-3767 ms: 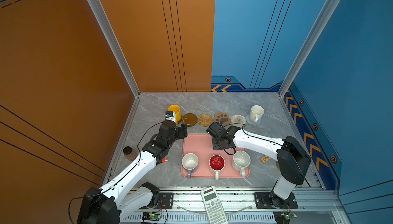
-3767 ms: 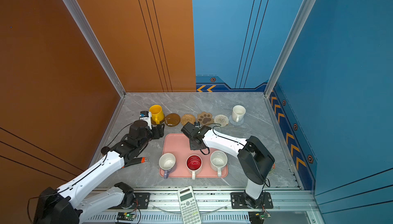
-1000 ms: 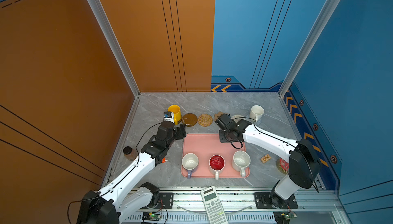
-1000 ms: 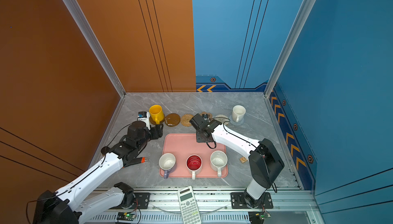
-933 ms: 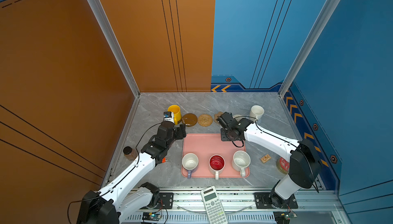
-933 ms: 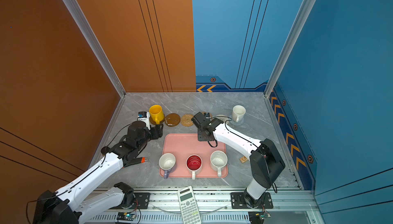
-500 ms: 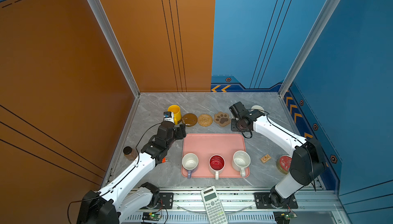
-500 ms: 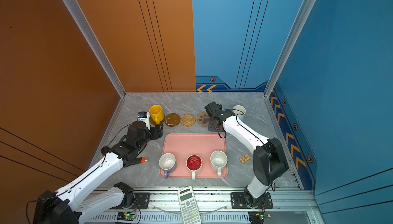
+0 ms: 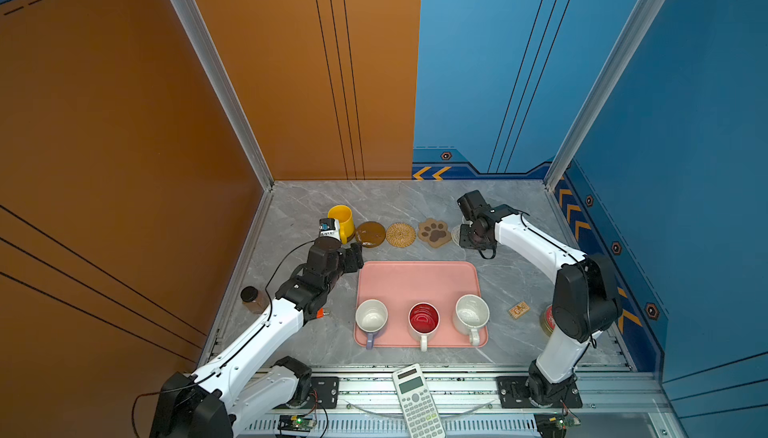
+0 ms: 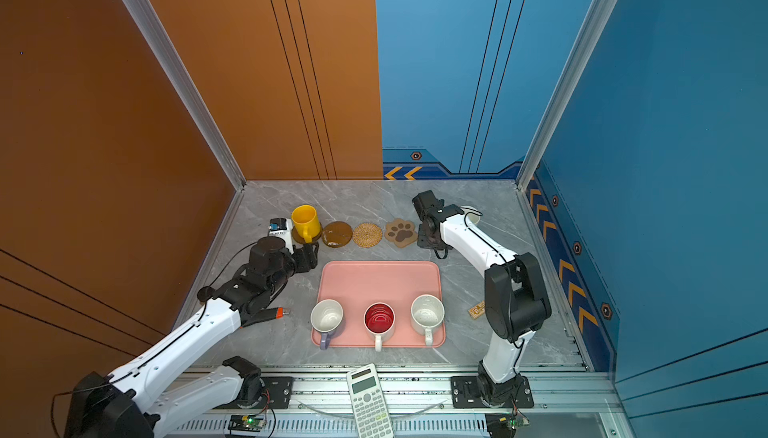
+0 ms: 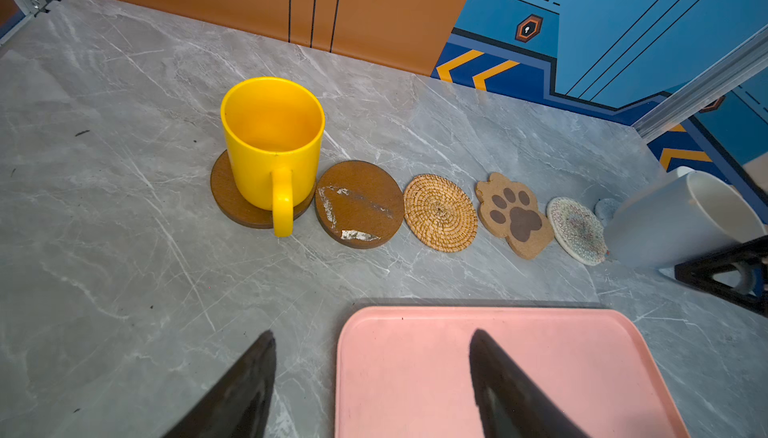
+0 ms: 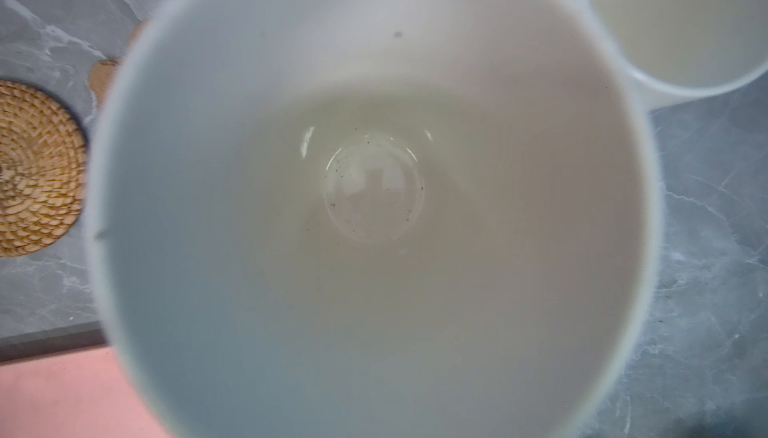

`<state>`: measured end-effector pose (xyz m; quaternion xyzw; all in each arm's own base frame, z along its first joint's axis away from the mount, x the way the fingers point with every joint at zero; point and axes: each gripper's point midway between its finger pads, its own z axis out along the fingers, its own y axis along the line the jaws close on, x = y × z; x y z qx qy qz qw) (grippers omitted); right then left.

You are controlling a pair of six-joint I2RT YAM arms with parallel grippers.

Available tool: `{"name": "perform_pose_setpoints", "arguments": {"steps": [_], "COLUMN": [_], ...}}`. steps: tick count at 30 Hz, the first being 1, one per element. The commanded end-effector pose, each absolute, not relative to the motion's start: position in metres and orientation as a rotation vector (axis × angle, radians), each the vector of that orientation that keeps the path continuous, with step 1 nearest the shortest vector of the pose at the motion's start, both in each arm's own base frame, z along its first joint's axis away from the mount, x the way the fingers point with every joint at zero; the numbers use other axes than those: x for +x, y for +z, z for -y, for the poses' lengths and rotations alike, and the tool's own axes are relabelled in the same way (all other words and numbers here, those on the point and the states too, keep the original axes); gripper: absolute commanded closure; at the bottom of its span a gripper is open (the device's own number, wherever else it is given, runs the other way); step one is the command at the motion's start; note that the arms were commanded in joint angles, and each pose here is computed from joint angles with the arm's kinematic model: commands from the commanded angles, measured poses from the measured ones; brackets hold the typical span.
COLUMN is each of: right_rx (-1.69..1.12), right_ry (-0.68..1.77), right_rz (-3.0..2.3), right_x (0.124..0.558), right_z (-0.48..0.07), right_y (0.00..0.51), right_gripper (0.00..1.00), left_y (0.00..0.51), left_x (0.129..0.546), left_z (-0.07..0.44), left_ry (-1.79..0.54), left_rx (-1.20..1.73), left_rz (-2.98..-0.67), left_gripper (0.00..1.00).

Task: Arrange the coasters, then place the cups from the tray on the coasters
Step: 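Carry the blue-handled white mug with the right gripper over the speckled coaster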

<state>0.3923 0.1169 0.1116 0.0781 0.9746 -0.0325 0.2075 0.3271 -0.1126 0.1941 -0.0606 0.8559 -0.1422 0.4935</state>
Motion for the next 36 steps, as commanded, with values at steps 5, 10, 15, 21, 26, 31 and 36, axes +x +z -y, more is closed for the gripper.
{"name": "perform_pose_setpoints", "arguments": {"steps": [5,10,15,21,26,31,36], "right_rx": [0.228,0.231,0.234,0.228,0.218,0.222,0.214], "right_ry": [-0.018,-0.029,-0.037,-0.034,-0.03,-0.038,-0.041], "right_rz": [-2.601,-2.618,-2.625,-2.613,-2.614,-2.62,-2.628], "right_x": [0.429,0.435,0.44,0.445,0.449,0.452,0.454], "right_z": [-0.122,-0.121,-0.12,-0.12,-0.122,-0.121,-0.122], "right_y": [0.135,0.126,0.119,0.12,0.118,0.113,0.109], "right_gripper": [1.0,1.0,1.0,1.0,1.0,1.0,1.0], "left_y": [0.196,0.196,0.197,0.197,0.197,0.198,0.198], "left_x": [0.326,0.326,0.325,0.325,0.325,0.324,0.324], "left_z": [0.109,0.108,0.108,0.108,0.108,0.107,0.107], "left_ry": [-0.347,-0.342,-0.344,-0.348,-0.347,-0.346,-0.343], "left_rx": [-0.166,-0.166,-0.163,-0.162,-0.162,-0.165,-0.167], "left_rz": [-2.063,-2.064,-2.064,-2.06,-2.06,-2.058,-2.057], "left_gripper": [0.26,0.26,0.26,0.26,0.26,0.26,0.26]}}
